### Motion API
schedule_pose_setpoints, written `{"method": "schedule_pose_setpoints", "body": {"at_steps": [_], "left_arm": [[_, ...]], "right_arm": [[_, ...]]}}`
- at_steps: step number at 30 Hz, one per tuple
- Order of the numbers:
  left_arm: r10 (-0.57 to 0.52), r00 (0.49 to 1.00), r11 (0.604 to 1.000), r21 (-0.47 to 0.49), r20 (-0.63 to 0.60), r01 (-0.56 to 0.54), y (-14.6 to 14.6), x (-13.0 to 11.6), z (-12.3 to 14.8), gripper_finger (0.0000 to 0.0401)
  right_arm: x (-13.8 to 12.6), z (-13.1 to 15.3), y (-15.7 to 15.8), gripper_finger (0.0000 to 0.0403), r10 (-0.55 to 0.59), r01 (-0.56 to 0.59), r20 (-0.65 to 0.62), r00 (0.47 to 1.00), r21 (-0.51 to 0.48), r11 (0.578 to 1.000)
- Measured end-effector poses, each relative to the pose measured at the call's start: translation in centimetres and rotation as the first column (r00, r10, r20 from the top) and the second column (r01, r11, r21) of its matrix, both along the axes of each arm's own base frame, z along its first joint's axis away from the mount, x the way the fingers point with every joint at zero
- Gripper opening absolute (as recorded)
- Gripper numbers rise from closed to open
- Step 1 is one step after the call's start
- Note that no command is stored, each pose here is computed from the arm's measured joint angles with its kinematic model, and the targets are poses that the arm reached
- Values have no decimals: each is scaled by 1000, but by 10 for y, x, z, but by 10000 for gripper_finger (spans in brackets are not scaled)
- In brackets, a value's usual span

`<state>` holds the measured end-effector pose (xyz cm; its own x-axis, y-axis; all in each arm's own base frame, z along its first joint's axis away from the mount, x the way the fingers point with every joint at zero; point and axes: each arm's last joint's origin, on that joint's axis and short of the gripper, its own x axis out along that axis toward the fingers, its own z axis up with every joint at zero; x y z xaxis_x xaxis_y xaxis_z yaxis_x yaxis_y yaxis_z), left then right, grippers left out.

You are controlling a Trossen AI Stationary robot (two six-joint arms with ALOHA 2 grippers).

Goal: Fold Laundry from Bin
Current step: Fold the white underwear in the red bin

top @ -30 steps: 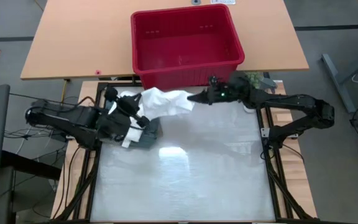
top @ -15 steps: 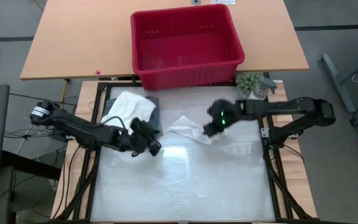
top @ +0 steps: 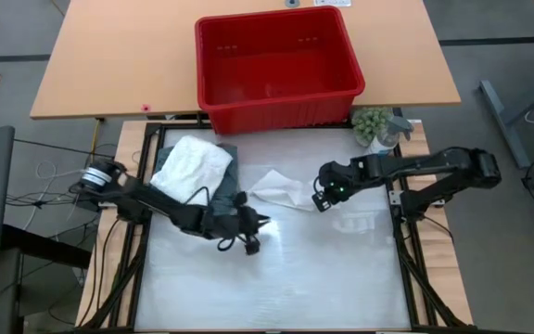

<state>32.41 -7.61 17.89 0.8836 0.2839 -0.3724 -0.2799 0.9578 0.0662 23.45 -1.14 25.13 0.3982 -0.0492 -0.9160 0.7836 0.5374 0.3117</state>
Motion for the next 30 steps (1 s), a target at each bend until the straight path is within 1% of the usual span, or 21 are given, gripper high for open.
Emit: {"method": "schedule_pose_setpoints", "body": {"at_steps": [2,5,7,10,12,15,17,20,23,25,27,30], "left_arm": [[-45,999,999,11,-4,45,2,13,-3,44],[-79,995,997,1,-54,80,10,30,-10,76],[-66,993,997,22,-93,69,15,40,-13,99],[-24,991,998,58,-134,32,26,53,-10,131],[-9,987,998,61,-160,19,35,63,-11,148],[-14,976,998,59,-216,28,44,75,-21,163],[-15,970,998,49,-242,27,48,82,-27,166],[-7,963,999,29,-271,16,50,87,-31,165],[18,963,999,54,-269,-4,53,90,-31,160],[4,956,998,61,-293,14,57,89,-33,155],[-26,953,999,38,-303,39,62,89,-34,150],[17,948,1000,26,-319,-9,73,88,-36,135]], "right_arm": [[2,1,-1,18,0,0,19,1000,1,1000],[3,1,0,23,5,-5,34,999,2,1000],[3,1,2,38,14,-14,34,999,2,1000],[3,1,6,58,34,-34,33,999,1,999],[3,1,9,63,44,-45,33,998,1,999],[4,2,12,65,58,-58,39,998,1,998],[4,2,13,67,60,-60,43,997,1,998],[4,2,12,68,69,-69,42,997,-4,998],[4,2,12,68,78,-78,44,996,-9,997],[5,2,12,69,80,-80,49,996,-10,997],[5,2,12,69,80,-80,52,995,-11,997],[5,2,12,69,80,-80,55,995,-12,997]]}}
